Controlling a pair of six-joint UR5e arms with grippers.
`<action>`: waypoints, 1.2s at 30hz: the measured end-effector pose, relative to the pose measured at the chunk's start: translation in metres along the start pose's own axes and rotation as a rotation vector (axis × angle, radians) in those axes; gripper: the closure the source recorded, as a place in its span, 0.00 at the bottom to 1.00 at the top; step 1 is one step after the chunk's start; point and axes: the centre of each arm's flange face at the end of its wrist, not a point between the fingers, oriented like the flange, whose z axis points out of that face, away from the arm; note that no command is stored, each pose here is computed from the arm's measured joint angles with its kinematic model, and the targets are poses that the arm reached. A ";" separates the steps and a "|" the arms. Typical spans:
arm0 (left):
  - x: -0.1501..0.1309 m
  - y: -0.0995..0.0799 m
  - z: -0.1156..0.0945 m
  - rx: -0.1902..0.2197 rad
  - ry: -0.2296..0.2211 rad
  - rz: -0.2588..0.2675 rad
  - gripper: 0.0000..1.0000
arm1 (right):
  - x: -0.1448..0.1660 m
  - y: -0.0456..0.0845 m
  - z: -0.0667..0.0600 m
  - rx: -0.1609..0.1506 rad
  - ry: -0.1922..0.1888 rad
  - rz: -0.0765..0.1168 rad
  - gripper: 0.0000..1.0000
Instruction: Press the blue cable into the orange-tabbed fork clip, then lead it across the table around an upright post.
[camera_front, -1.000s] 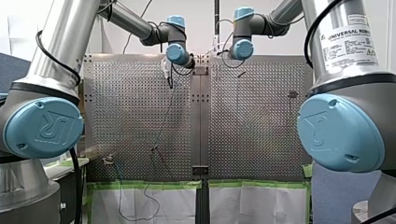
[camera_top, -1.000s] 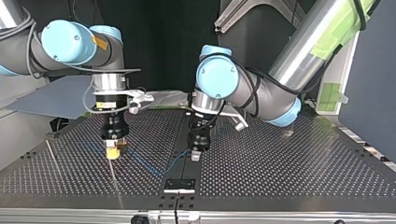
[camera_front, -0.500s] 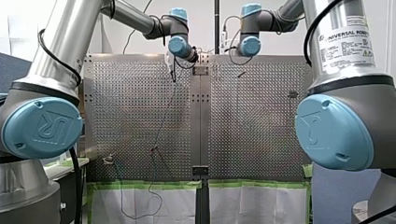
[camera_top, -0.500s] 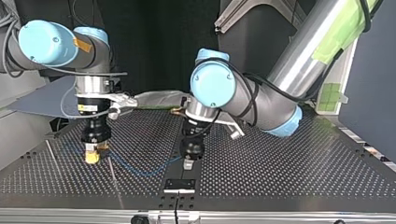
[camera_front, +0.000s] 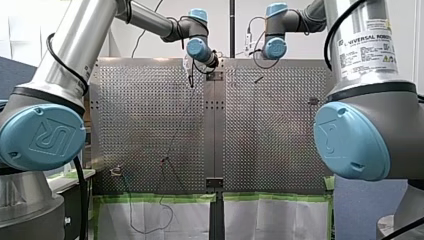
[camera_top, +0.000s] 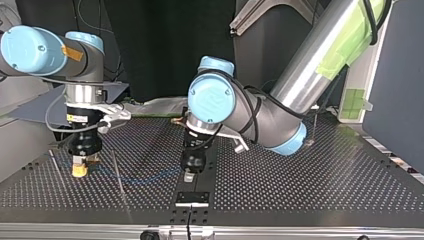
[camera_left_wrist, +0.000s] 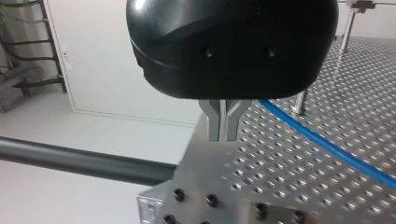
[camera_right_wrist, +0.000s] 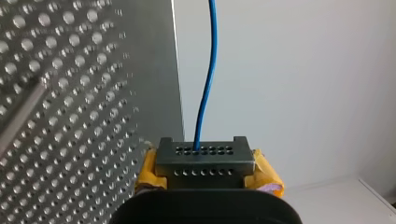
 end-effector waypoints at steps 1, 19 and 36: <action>-0.001 -0.002 0.001 0.002 -0.003 -0.004 1.00 | 0.000 0.002 0.001 -0.004 0.000 -0.001 1.00; 0.032 -0.054 0.026 0.059 0.015 -0.045 1.00 | -0.002 0.047 0.013 -0.077 0.001 -0.022 1.00; 0.053 -0.082 0.040 0.059 -0.024 -0.112 1.00 | -0.017 0.087 0.025 -0.128 -0.017 -0.033 1.00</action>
